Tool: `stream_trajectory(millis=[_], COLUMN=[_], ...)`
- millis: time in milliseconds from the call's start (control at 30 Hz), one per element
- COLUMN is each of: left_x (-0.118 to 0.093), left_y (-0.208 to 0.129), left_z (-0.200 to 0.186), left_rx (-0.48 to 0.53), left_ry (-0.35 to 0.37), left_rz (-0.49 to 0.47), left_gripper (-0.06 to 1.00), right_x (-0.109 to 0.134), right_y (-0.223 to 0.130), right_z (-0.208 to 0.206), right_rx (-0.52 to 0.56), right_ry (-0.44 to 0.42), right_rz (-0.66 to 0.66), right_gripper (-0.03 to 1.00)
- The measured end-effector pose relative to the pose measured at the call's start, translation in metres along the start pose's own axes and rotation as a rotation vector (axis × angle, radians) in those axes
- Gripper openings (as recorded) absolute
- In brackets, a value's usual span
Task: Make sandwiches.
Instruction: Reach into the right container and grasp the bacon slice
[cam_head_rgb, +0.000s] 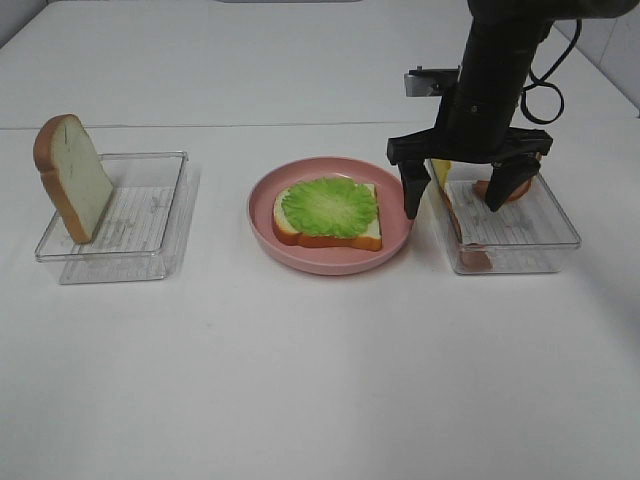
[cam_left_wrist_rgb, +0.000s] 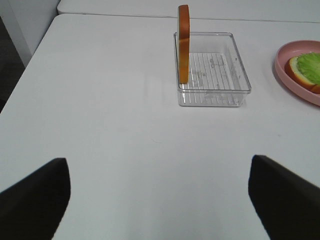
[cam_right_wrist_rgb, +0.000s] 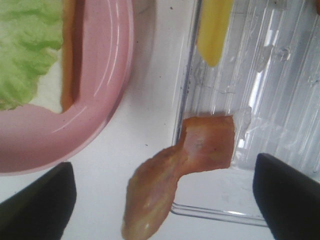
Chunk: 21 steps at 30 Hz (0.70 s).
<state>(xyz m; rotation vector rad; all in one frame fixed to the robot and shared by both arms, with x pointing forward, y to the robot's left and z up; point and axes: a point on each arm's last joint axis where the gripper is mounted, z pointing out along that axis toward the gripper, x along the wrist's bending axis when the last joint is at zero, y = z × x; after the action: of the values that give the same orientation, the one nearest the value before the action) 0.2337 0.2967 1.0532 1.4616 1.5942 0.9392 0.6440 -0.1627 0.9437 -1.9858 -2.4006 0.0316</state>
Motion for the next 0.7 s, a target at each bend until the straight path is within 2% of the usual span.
stream_trajectory(millis=[67, 100, 167, 200, 267, 533, 600, 667, 700], left_x=[0.0, 0.0, 0.0, 0.0, 0.0, 0.0, 0.0, 0.0, 0.0], left_y=[0.0, 0.0, 0.0, 0.0, 0.0, 0.0, 0.0, 0.0, 0.0], left_z=[0.0, 0.0, 0.0, 0.0, 0.0, 0.0, 0.0, 0.0, 0.0], left_rx=[0.0, 0.0, 0.0, 0.0, 0.0, 0.0, 0.0, 0.0, 0.0], left_ry=[0.0, 0.0, 0.0, 0.0, 0.0, 0.0, 0.0, 0.0, 0.0], left_rz=[0.0, 0.0, 0.0, 0.0, 0.0, 0.0, 0.0, 0.0, 0.0], left_gripper=[0.88, 0.88, 0.88, 0.88, 0.88, 0.88, 0.88, 0.88, 0.88], right_x=[-0.0004, -0.0004, -0.0018, -0.0018, -0.0025, -0.003, -0.0032, -0.0032, -0.0032], right_y=[0.0001, 0.0001, 0.0003, 0.0003, 0.0004, 0.0005, 0.0006, 0.0006, 0.0006], right_z=[0.0, 0.0, 0.0, 0.0, 0.0, 0.0, 0.0, 0.0, 0.0], right_rx=[-0.001, -0.001, -0.003, -0.003, -0.005, -0.005, -0.006, -0.006, -0.006], right_ry=[-0.005, -0.005, -0.019, -0.019, -0.028, -0.033, -0.035, -0.035, -0.035], right_rz=[-0.002, -0.002, -0.007, -0.007, -0.012, -0.018, -0.018, -0.018, -0.018], right_gripper=[0.78, 0.78, 0.65, 0.65, 0.55, 0.45, 0.33, 0.3, 0.22])
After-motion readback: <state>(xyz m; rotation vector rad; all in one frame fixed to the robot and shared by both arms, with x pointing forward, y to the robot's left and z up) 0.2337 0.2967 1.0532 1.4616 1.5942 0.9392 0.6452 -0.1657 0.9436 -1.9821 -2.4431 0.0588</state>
